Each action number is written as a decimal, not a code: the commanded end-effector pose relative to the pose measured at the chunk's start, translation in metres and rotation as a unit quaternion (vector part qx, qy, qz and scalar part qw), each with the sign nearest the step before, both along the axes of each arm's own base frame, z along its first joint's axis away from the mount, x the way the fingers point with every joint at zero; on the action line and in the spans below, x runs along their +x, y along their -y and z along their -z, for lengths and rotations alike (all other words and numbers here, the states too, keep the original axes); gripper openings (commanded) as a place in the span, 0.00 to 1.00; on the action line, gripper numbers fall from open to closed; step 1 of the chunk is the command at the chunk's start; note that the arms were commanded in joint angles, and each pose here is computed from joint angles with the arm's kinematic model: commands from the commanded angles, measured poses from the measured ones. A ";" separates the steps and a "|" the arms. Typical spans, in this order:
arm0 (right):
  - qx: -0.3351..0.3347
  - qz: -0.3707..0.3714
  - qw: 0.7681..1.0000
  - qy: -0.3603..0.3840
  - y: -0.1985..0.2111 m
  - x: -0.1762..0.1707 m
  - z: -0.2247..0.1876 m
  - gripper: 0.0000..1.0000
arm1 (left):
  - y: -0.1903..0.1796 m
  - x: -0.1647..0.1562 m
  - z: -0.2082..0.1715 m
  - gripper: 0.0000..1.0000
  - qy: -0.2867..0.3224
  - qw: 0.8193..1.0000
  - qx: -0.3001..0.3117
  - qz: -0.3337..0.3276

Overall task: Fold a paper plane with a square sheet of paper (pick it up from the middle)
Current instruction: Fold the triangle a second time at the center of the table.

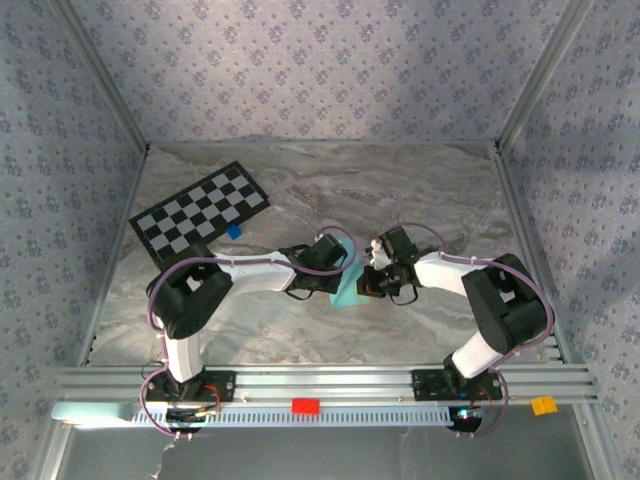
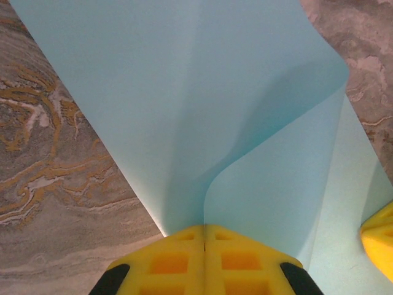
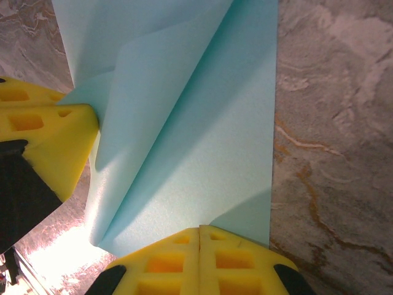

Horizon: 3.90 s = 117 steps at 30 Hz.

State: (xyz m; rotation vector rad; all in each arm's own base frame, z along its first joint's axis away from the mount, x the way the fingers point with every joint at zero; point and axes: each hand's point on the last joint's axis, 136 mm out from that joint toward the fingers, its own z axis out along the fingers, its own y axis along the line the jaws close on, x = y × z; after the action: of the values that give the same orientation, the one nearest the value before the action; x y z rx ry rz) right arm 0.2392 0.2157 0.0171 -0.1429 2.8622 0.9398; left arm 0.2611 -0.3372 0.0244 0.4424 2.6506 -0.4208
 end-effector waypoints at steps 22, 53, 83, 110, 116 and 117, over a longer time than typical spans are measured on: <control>-0.055 0.003 0.998 -0.036 0.019 -0.013 0.025 0.04 | 0.005 0.010 -0.022 0.02 0.033 0.999 -0.023 0.012; -0.055 0.007 0.998 -0.030 0.023 -0.009 0.021 0.05 | 0.014 0.004 -0.027 0.02 0.009 0.999 -0.043 0.024; -0.046 0.008 0.998 -0.034 0.023 -0.010 0.020 0.06 | 0.006 0.001 0.007 0.03 -0.017 1.000 -0.001 0.024; 0.145 0.097 0.984 -0.021 -0.038 0.050 -0.040 0.00 | -0.002 -0.005 0.016 0.02 -0.032 0.999 0.011 0.015; 0.146 0.093 0.985 -0.026 -0.043 0.049 -0.036 0.00 | -0.001 -0.005 0.016 0.02 -0.032 0.999 0.011 0.016; 0.143 0.093 0.985 -0.028 -0.043 0.049 -0.032 0.00 | 0.000 -0.005 0.016 0.02 -0.032 0.999 0.010 0.016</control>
State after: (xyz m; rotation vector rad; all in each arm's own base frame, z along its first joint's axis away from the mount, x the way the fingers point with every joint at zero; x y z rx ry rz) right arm 0.2846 0.2512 0.0487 0.1826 2.6916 1.2840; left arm 0.2623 -0.3457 0.0243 0.4778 2.6603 -0.4780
